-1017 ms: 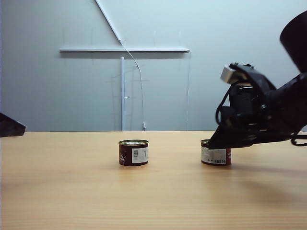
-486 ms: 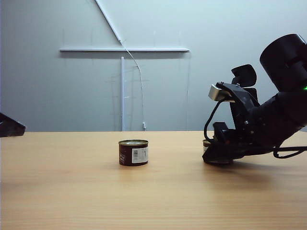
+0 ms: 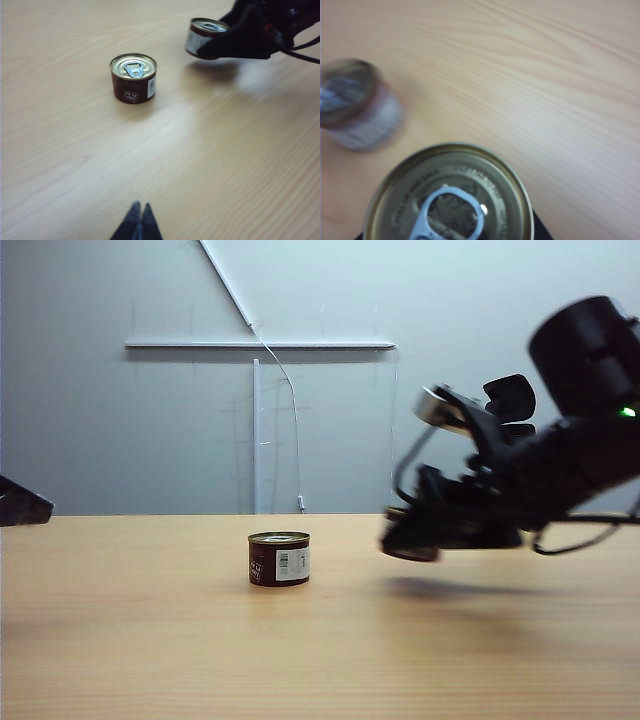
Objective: Stack a can of tomatoes on the right onto the can of tomatoes on the left.
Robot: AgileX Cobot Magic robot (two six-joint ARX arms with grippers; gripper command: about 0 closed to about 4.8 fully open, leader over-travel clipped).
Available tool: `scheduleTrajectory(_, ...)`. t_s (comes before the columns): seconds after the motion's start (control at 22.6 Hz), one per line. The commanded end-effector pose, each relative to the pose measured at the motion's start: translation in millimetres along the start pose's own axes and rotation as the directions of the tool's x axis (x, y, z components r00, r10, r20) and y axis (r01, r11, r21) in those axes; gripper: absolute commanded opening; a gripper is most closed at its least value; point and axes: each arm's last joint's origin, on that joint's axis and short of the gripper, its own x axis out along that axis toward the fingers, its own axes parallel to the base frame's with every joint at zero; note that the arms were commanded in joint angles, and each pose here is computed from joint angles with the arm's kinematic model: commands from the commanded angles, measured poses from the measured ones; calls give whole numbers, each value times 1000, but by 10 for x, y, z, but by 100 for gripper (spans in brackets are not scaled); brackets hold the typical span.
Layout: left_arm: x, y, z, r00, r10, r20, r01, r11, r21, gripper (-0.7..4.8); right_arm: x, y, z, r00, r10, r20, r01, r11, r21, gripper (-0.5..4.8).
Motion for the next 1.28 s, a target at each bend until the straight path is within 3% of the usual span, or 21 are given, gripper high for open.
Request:
scheduleTrajectory(0.04,-1,2,19,1000,2,14,-2,1000,7,-2,93,211,198,994,90,67,-87,995,-51,62)
scheduleTrajectory(0.13,-2,8,20,1000,6,15,-6,1000,6,-2,180,394,315,990,117,78,-110,990,-85,62)
scheduleTrajectory(0.35,-2,8,20,1000,7,15,-7,1000,5,-2,310,598,498,994,67,87,-55,990,-128,62)
scheduleTrajectory(0.8,-16,112,19,995,98,16,-97,995,-22,-2,661,644,759,999,48,-12,-49,989,-143,62)
scheduleTrajectory(1.28,-38,136,39,991,123,44,-122,992,-27,-2,674,672,703,995,23,-96,-39,985,-167,62)
